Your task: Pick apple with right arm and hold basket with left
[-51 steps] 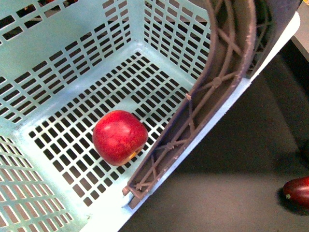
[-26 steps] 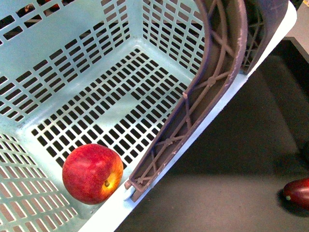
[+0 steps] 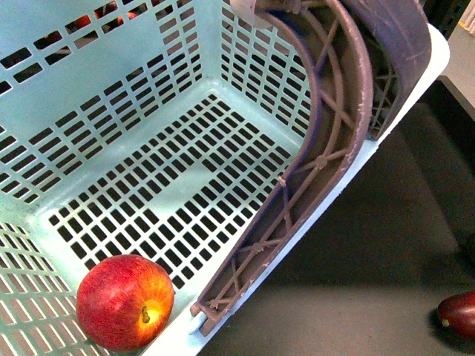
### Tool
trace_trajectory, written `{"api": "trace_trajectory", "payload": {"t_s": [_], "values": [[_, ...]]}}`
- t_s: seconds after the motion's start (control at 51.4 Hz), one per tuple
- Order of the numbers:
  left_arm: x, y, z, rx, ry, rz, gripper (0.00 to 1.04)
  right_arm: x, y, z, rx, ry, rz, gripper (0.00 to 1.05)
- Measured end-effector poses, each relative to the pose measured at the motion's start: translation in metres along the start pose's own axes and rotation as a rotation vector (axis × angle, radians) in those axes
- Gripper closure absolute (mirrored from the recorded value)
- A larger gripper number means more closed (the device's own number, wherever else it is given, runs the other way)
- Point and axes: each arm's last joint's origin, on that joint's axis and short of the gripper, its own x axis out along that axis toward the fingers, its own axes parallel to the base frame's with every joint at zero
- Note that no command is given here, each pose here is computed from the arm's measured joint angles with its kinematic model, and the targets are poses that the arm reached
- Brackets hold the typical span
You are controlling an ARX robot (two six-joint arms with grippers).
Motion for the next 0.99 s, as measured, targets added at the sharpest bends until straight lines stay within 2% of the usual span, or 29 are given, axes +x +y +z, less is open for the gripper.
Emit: {"api": "trace_trajectory", "payload": {"t_s": [0.272,0.992], "values": [[0.0,0.0,0.0,0.0,0.002,-0.001,0.87,-0.009,0.0,-0.008,0.0,-0.014,0.0,1.03],[0.0,0.0,0.0,0.0,0.002,-0.001,0.87,-0.026,0.0,-0.008,0.0,-0.025,0.0,1.03]]}}
